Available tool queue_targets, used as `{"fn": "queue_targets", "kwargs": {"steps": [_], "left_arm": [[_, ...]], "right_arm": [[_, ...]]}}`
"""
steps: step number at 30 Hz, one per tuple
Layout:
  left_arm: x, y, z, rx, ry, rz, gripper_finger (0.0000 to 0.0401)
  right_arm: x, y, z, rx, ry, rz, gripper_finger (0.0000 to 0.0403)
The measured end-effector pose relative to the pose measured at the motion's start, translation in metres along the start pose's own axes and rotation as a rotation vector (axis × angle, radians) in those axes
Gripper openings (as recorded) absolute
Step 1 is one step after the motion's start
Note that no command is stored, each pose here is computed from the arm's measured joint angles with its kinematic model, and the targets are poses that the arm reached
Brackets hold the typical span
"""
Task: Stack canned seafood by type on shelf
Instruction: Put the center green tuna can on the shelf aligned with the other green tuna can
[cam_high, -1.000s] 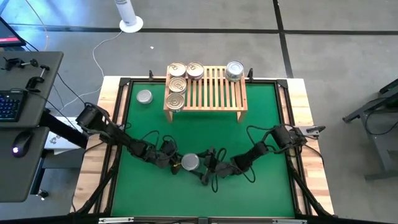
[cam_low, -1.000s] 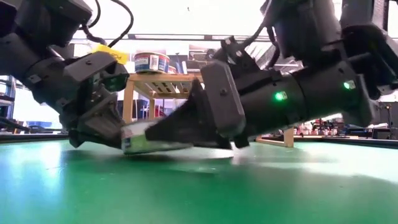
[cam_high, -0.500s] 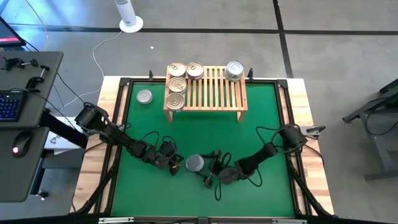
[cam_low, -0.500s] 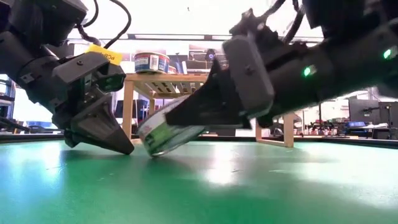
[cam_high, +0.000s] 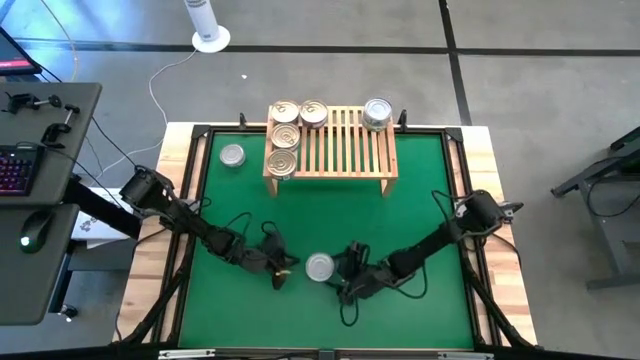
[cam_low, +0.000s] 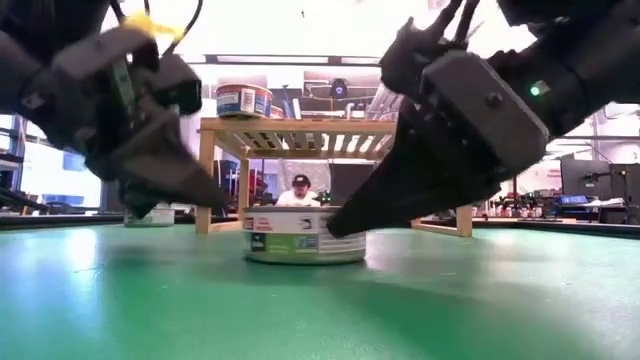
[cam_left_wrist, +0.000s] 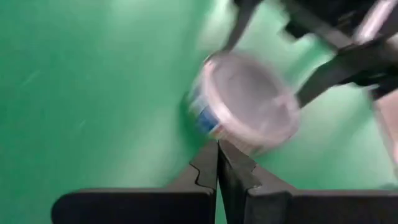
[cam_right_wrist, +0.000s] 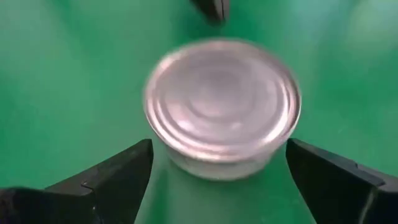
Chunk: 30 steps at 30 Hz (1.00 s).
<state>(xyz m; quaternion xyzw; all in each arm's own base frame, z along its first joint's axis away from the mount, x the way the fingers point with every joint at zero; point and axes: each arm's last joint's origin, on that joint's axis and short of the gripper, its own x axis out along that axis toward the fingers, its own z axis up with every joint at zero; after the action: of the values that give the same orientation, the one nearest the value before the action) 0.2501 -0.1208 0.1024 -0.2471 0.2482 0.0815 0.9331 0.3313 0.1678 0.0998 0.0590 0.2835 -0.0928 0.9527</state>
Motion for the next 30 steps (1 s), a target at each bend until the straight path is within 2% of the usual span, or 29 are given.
{"fn": "queue_targets", "kwargs": {"steps": [4, 12, 15, 18, 24, 30], "left_arm": [[-0.001, -0.008, 0.006, 0.026, -0.067, -0.071, 0.0], [-0.001, -0.007, 0.006, 0.033, -0.057, -0.063, 0.0], [-0.001, -0.007, 0.006, 0.032, -0.057, -0.063, 0.0], [-0.001, -0.007, 0.006, 0.033, -0.057, -0.063, 0.0], [-0.001, -0.006, 0.005, 0.031, -0.048, -0.064, 0.0], [-0.001, -0.006, 0.004, 0.033, -0.031, -0.065, 0.0]], "right_arm": [[0.007, -0.011, 0.0, 0.002, 0.089, 0.046, 0.0359], [0.014, -0.022, 0.007, 0.03, 0.116, 0.091, 0.036], [0.015, -0.022, 0.007, 0.033, 0.108, 0.095, 0.036], [0.016, -0.021, 0.011, -0.023, 0.109, 0.112, 0.036], [0.016, -0.017, 0.021, -0.02, 0.11, 0.106, 0.036], [0.016, -0.012, 0.033, -0.065, 0.15, 0.076, 0.0386]]}}
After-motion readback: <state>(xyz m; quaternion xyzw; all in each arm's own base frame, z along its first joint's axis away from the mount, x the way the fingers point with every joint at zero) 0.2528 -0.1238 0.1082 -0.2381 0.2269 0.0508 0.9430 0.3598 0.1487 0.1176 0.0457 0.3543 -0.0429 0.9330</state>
